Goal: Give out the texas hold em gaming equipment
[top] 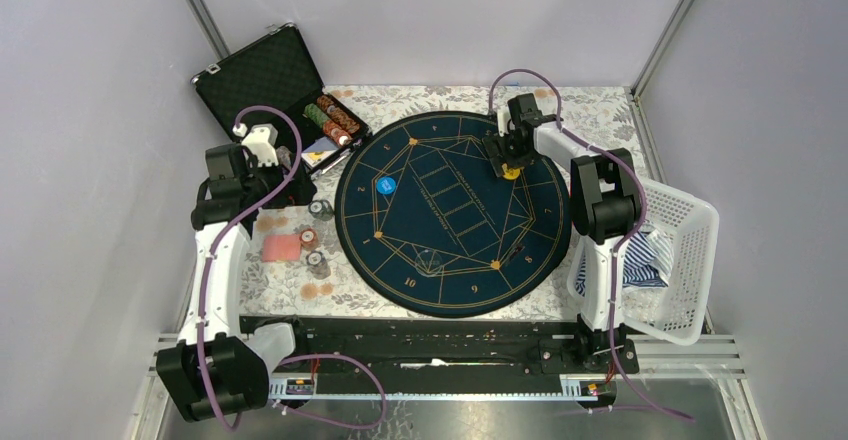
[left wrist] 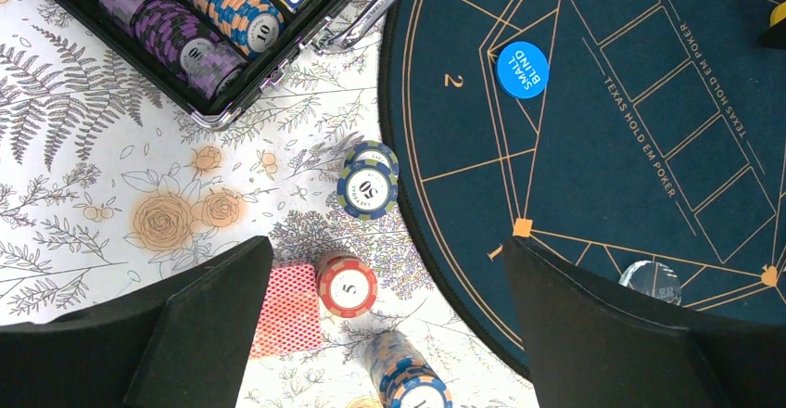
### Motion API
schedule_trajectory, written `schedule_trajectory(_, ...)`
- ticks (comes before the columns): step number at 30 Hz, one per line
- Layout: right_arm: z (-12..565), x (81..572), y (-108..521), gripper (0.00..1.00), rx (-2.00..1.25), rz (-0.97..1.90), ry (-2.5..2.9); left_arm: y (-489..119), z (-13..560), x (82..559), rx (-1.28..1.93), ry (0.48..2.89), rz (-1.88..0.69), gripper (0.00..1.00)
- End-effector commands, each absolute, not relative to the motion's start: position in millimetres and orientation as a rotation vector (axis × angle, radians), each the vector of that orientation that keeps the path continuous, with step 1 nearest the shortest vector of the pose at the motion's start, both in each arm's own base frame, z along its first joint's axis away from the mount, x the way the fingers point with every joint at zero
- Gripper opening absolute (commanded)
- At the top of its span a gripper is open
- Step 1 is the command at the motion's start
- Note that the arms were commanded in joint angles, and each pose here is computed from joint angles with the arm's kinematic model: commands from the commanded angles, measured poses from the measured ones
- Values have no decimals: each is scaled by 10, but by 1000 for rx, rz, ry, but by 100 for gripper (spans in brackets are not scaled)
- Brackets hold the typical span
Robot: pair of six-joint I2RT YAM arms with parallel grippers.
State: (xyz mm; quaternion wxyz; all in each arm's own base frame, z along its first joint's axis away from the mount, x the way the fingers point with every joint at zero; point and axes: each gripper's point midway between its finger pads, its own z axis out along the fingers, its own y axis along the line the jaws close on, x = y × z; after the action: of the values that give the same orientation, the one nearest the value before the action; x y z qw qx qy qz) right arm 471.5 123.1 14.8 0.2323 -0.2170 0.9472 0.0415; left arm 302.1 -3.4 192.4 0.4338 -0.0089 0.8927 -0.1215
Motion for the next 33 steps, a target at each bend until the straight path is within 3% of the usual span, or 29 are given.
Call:
schedule_trajectory(1, 563, 4821, 1248, 93, -574, 128, 2520, -12, 2139, 3124, 17, 2165, -277, 99)
schedule_trajectory(4, 939, 4817, 1327, 99, -574, 183, 2458, -10, 2146, 3114, 48, 2190, -273, 99)
schedule_trajectory(10, 1796, 4610, 1444, 100, -560, 293, 2276, 6, 2119, 3036, 140, 2248, -245, 99)
schedule_trajectory(16, 2286, 4275, 1545, 100, -454, 433, 2124, -31, 2047, 2926, 255, 2301, -261, 99)
schedule_trajectory(25, 2120, 3710, 1780, 100, -606, 684, 2162, 104, 1830, 2962, 475, 2319, -152, 99)
schedule_trajectory(33, 1882, 3408, 1850, 100, -673, 791, 2159, 26, 1440, 3034, 923, 2317, -229, 99)
